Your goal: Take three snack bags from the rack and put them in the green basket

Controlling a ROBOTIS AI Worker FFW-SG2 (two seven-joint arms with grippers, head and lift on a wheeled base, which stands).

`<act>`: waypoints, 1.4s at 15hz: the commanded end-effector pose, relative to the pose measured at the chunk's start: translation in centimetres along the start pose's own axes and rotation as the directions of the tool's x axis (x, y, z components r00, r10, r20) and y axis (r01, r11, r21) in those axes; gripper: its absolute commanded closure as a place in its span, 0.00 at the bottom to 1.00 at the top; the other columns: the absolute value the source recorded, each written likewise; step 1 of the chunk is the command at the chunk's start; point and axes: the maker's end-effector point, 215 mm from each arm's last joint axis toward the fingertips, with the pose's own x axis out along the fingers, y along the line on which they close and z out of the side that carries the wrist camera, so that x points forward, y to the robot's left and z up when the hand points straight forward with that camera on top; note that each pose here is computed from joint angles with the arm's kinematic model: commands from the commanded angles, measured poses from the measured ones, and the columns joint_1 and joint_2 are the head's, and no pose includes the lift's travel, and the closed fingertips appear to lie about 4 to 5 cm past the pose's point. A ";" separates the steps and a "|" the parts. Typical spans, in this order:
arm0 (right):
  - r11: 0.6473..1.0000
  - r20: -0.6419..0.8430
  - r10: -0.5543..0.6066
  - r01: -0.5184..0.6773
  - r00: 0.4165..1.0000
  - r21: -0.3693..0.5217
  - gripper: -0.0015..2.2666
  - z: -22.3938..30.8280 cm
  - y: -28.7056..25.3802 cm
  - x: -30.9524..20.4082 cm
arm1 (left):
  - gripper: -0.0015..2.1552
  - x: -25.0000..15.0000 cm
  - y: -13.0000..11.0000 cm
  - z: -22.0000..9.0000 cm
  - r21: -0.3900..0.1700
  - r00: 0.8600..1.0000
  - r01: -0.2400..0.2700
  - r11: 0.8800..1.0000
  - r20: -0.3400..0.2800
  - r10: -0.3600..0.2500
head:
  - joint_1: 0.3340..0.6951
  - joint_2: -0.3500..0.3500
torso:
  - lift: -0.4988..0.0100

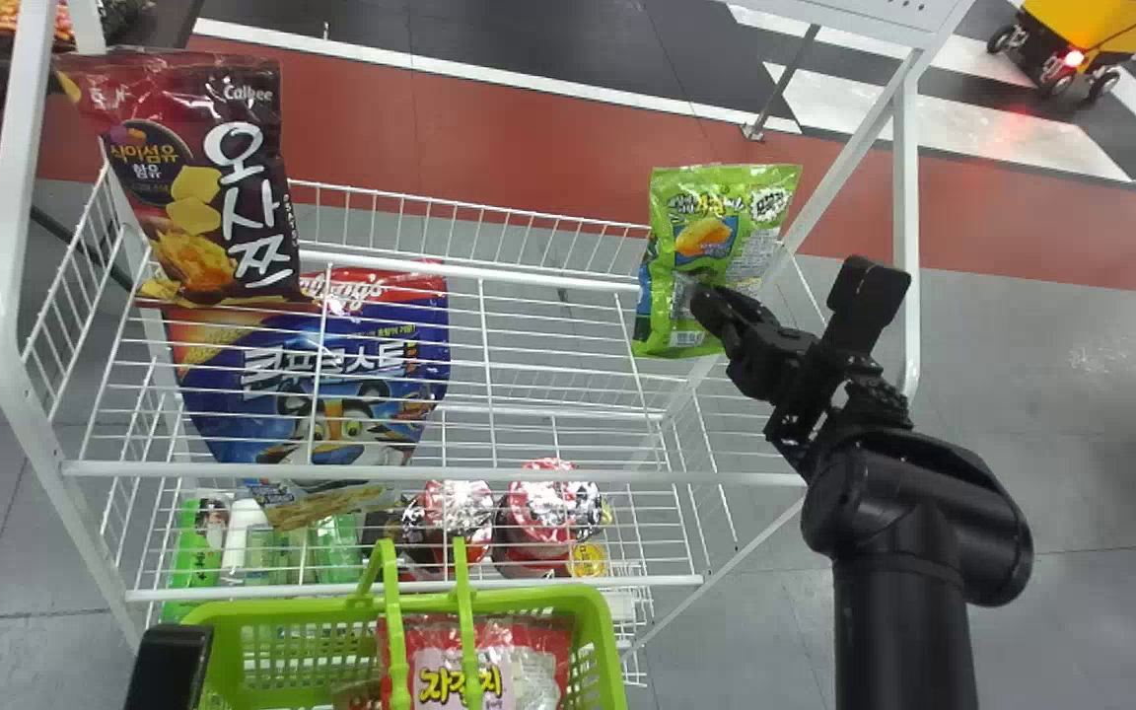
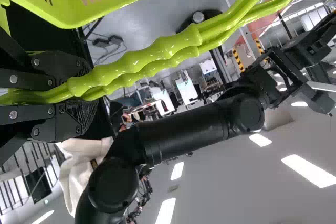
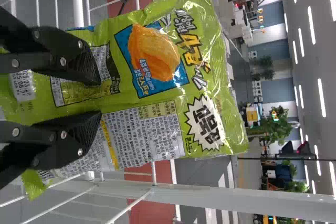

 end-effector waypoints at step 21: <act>0.919 -0.575 0.393 -0.303 0.717 0.251 0.99 -12.5 18.0 -29.7 | 0.87 0.8 -0.5 -0.4 0.011 1.000 -0.002 1.000 0.008 0.002 | 1.00 0.00 | 0.97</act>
